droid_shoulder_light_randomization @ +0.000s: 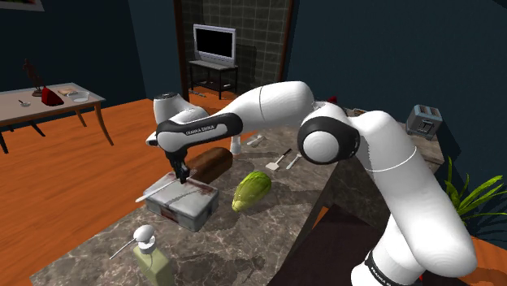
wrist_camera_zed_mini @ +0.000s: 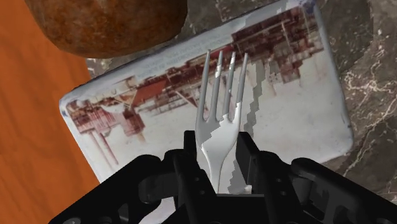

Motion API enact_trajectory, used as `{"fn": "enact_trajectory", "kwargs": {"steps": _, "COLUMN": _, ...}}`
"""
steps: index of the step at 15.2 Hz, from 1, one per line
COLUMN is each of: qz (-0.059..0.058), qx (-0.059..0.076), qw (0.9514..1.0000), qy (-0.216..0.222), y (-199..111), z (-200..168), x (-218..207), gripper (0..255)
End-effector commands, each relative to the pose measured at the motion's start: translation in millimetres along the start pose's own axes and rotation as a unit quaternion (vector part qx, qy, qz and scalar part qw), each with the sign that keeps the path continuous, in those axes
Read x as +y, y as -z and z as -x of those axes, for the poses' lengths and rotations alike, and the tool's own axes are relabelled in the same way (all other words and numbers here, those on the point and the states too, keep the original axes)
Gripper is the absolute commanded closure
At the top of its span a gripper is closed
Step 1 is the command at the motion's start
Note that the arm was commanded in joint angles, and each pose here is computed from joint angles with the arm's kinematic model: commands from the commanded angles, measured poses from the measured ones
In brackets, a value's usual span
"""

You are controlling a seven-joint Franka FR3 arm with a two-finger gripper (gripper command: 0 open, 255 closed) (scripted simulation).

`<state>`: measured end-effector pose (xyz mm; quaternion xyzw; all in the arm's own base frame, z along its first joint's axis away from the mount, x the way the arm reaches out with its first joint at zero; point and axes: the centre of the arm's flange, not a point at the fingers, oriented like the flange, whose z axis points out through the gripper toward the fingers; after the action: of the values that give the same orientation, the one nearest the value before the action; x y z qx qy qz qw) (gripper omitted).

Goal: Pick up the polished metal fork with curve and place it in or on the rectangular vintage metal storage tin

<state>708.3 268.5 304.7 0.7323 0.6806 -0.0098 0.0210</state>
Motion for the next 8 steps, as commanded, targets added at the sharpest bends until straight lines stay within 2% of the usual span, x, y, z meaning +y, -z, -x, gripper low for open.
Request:
{"fn": "enact_trajectory", "kwargs": {"steps": 1, "qz": 0.0, "qx": 0.0, "qw": 1.0, "qy": 0.0, "y": -10.2, "z": -1.0, "x": -0.1, "gripper": 255}}
{"fn": "enact_trajectory", "kwargs": {"steps": 8, "qz": 0.0, "qx": 0.0, "qw": 1.0, "qy": 0.0, "y": -49.2, "z": -2.7, "x": -0.7, "gripper": 255}}
